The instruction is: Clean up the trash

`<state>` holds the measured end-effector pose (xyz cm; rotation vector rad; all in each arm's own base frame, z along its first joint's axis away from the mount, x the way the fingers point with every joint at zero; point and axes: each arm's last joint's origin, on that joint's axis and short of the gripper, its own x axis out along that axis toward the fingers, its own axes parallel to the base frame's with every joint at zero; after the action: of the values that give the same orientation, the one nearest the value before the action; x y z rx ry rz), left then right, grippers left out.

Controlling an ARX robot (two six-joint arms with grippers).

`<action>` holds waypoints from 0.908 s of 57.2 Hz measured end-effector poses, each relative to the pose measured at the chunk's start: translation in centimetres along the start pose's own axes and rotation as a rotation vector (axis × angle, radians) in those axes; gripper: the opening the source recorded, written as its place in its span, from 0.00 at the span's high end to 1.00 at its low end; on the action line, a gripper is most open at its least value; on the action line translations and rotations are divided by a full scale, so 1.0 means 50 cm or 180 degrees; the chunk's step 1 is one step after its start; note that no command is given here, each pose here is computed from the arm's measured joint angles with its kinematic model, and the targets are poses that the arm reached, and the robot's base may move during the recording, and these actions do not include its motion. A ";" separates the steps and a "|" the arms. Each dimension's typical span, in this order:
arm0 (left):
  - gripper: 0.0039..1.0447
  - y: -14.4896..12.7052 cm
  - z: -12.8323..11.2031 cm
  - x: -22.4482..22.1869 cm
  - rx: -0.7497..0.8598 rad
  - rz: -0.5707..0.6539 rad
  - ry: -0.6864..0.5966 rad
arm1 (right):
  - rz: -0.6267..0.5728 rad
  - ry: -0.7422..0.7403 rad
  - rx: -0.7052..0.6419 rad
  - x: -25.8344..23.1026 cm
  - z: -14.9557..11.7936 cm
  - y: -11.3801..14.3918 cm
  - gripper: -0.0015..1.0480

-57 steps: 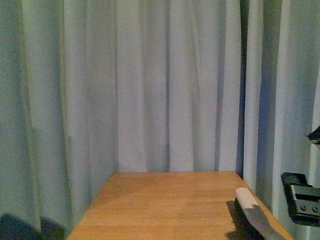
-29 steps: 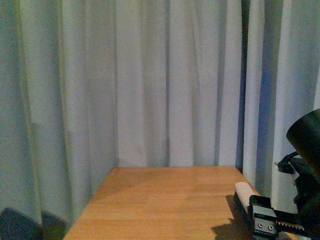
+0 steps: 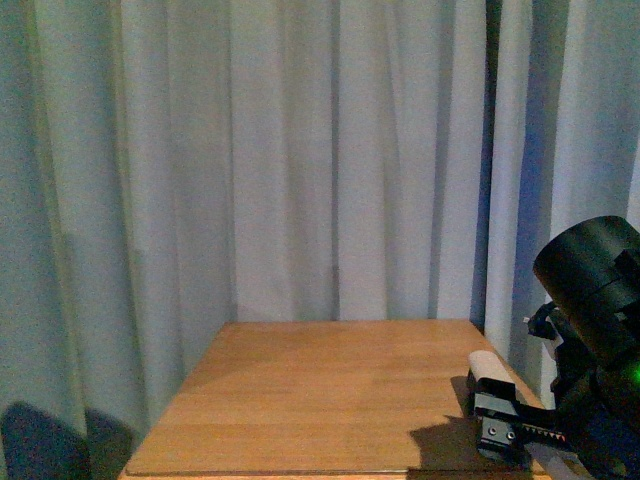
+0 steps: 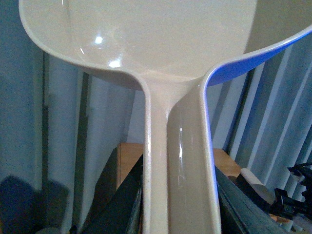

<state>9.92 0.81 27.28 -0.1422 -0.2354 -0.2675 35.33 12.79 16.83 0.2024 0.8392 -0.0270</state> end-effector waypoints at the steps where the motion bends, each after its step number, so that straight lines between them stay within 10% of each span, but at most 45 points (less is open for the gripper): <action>1: 0.74 0.000 0.000 0.000 0.0000 0.0000 0.0000 | 0.0001 0.0001 -0.0001 0.000 0.000 0.001 0.25; 23: 0.74 0.000 0.000 0.000 0.0000 0.0000 0.0000 | 0.0041 -0.0001 -0.0020 0.001 -0.002 0.006 0.78; 52: 0.74 0.000 0.000 0.000 0.0000 0.0000 0.0000 | 0.0123 -0.1307 -0.0529 -0.154 0.021 -0.046 0.80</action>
<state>9.92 0.81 27.28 -0.1422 -0.2354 -0.2675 30.70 9.92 22.84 0.0522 0.4250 0.0366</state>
